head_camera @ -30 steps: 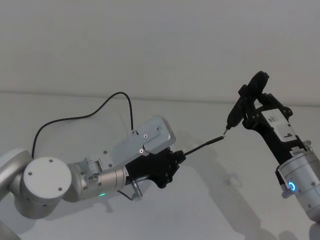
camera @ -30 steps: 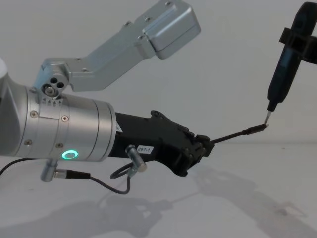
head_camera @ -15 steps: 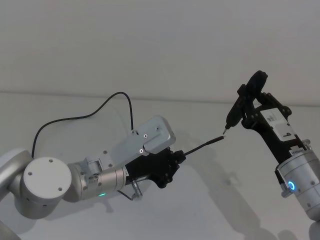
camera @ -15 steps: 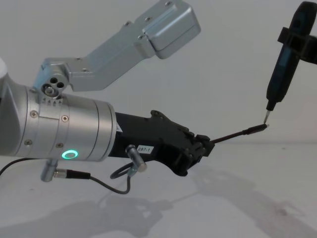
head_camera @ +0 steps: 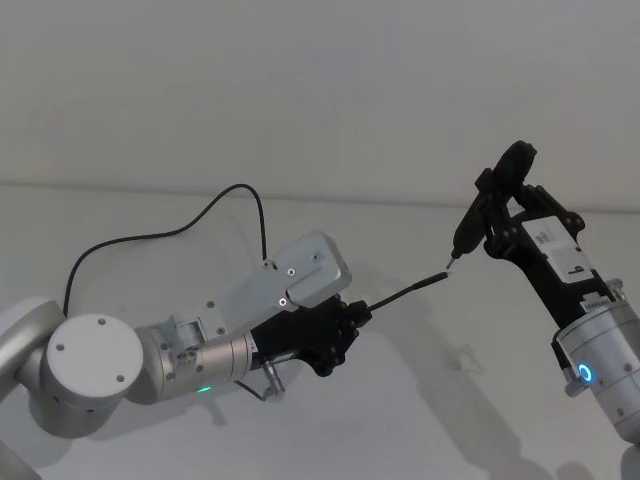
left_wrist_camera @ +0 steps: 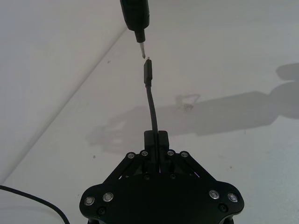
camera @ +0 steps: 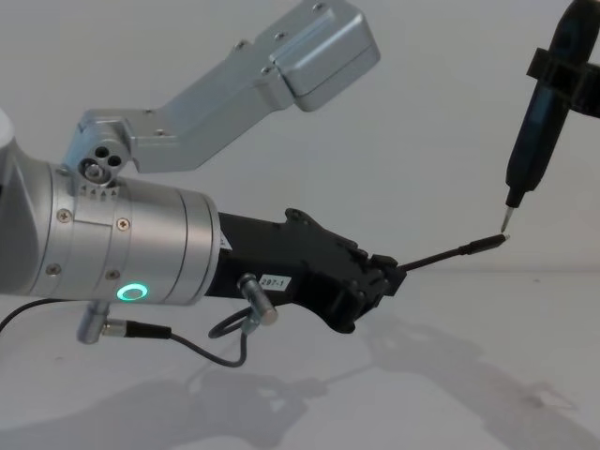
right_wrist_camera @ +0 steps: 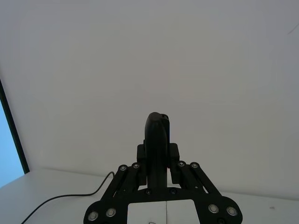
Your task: Pick up the data cable with the one hand.
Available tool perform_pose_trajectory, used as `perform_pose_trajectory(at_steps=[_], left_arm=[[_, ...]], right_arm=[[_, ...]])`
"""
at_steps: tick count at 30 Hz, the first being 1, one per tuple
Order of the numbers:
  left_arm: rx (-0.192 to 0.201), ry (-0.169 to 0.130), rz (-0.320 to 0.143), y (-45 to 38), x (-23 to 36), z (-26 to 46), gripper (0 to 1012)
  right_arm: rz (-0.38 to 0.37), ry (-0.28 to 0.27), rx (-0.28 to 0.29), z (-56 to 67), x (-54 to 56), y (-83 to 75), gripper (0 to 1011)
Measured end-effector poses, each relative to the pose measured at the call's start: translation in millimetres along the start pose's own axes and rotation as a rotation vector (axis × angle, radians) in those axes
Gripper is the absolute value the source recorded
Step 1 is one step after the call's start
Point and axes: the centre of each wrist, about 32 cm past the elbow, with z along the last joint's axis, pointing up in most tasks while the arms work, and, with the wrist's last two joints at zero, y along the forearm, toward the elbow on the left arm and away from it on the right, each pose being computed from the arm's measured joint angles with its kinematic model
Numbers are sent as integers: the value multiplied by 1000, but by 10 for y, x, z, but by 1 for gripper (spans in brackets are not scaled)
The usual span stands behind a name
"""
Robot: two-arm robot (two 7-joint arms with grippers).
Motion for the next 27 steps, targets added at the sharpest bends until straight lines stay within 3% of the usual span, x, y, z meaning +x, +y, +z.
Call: perform_pose_trajectory(at_steps=[27], left_arm=[[0, 0, 0, 0, 0, 0, 48]], right_arm=[[-5, 4, -2, -1, -8, -37, 268]])
